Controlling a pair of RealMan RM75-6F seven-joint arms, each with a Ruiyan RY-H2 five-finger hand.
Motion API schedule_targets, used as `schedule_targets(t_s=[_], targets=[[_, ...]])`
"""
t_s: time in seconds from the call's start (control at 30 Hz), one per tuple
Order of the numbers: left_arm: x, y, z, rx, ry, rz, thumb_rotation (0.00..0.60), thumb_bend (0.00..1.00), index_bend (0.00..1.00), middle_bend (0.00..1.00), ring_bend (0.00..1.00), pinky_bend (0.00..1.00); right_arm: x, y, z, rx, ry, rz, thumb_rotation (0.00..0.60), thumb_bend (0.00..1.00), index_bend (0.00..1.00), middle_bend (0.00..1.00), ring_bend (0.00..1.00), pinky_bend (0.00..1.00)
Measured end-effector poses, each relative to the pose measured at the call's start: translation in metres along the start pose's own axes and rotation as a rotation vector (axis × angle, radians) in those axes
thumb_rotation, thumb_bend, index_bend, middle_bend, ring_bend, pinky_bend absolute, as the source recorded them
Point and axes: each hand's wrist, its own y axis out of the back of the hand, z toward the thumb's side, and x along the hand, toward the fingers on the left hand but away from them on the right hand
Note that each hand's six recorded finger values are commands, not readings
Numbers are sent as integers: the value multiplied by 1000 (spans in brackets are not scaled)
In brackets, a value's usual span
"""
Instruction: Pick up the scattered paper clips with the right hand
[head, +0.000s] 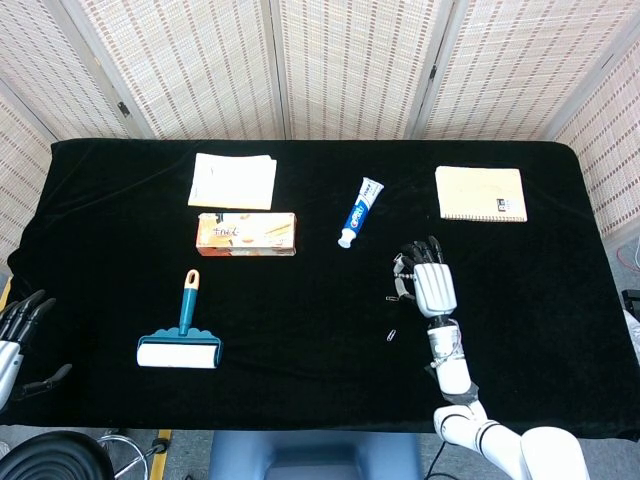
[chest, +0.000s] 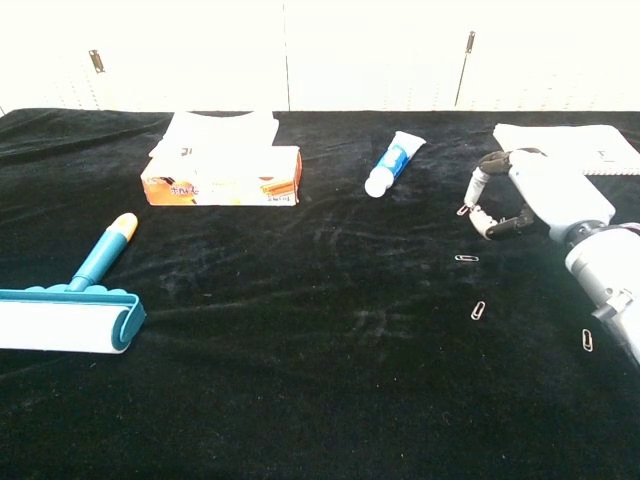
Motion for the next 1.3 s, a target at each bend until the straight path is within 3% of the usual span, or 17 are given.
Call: schedule_targets(t_s=[0.37, 0.77, 1.3], targets=[[2, -4, 1, 8, 3, -13, 600, 282, 0, 0, 0, 13, -11, 9, 0, -20, -5, -22, 600, 557, 944, 279, 148, 0], [4, -1, -8, -7, 32, -7, 600, 282, 0, 0, 0, 13, -47, -5, 25, -63, -11, 11, 600, 557, 944, 281, 150, 0], [3, 3, -14, -18, 43, 0, 600, 282, 0, 0, 0, 13, -54, -10, 32, -81, -10, 5, 600, 557, 944, 286, 152, 0]])
